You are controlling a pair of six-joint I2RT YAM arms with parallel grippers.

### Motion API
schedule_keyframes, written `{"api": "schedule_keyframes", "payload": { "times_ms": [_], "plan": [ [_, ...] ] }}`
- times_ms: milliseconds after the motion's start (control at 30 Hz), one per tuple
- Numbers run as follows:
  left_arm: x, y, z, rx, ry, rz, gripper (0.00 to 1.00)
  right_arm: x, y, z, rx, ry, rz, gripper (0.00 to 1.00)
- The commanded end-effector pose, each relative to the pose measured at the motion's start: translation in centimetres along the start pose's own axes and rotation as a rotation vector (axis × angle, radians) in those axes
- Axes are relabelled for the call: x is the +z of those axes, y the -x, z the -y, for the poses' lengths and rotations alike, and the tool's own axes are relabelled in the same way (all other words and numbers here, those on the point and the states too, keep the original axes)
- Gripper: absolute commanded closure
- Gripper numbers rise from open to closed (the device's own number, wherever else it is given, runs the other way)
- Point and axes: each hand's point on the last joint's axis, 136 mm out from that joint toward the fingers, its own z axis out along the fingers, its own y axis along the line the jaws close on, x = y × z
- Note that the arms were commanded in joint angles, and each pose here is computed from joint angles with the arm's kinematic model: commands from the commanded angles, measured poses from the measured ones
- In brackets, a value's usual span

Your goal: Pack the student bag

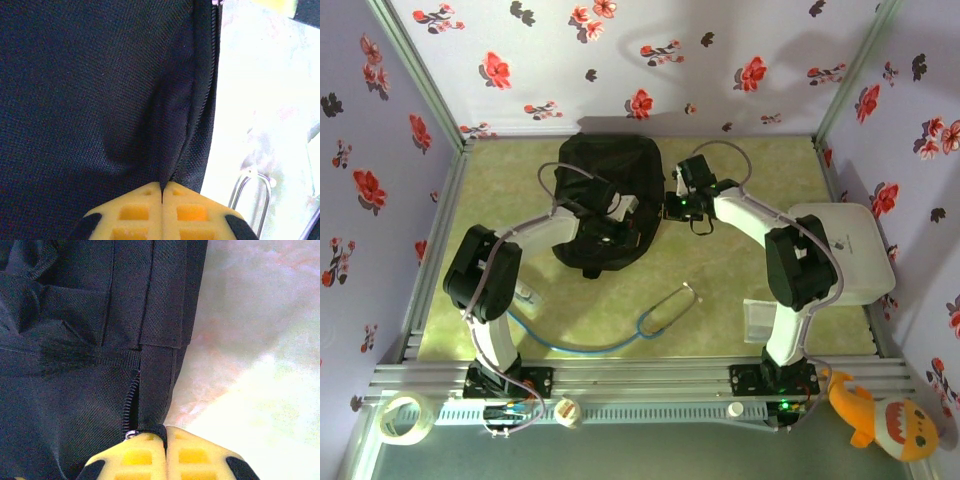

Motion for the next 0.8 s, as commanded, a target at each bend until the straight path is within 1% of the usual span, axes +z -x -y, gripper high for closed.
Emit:
{"api": "schedule_keyframes", "payload": {
  "times_ms": [0, 133, 233, 267, 333, 367, 500, 533, 600, 667, 700, 767],
  "plan": [
    [-0.3, -4.4, 0.7, -0.017, -0.022, -0.153, 1.00, -1.2, 3.6, 1.2, 0.002, -0.071, 0.126, 1.00],
    [-0.9, -4.8, 2.6, 0.032, -0.049, -0.162, 1.00, -2.3, 1.6, 1.5, 0.021, -0.068, 0.105, 1.00],
    [-0.9, -5.4, 4.5, 0.059, -0.071, -0.163, 1.00, -2.9, -1.2, 3.0, 0.058, -0.102, 0.075, 1.00],
    [-0.8, -5.5, 5.2, 0.067, -0.080, -0.162, 0.98, -3.2, -2.2, 3.6, 0.070, -0.117, 0.067, 1.00],
    [-0.7, -5.5, 6.4, 0.077, -0.093, -0.157, 0.86, -3.7, -3.8, 5.1, 0.094, -0.157, 0.054, 1.00],
    [-0.9, -5.4, 6.8, 0.076, -0.097, -0.150, 0.77, -4.0, -4.7, 5.9, 0.105, -0.176, 0.048, 1.00],
    [-2.5, -3.2, 8.1, 0.095, -0.095, -0.081, 0.58, -5.0, -6.3, 7.8, 0.136, -0.194, 0.055, 1.00],
    [-3.0, -2.6, 8.3, 0.105, -0.091, -0.061, 0.55, -5.2, -6.2, 7.7, 0.138, -0.182, 0.059, 0.97],
    [-4.4, -0.6, 8.7, 0.124, -0.073, -0.005, 0.48, -6.0, -5.5, 6.5, 0.134, -0.117, 0.070, 0.73],
    [-5.4, 1.4, 8.0, 0.111, -0.018, 0.053, 0.43, -7.3, -4.1, 5.3, 0.137, -0.074, 0.119, 0.53],
    [-5.8, 2.5, 7.3, 0.092, 0.013, 0.086, 0.42, -8.0, -3.3, 4.7, 0.142, -0.056, 0.155, 0.45],
    [-6.5, 4.3, 5.9, 0.041, 0.059, 0.142, 0.40, -9.3, -1.7, 4.2, 0.149, -0.045, 0.222, 0.35]
  ]
}}
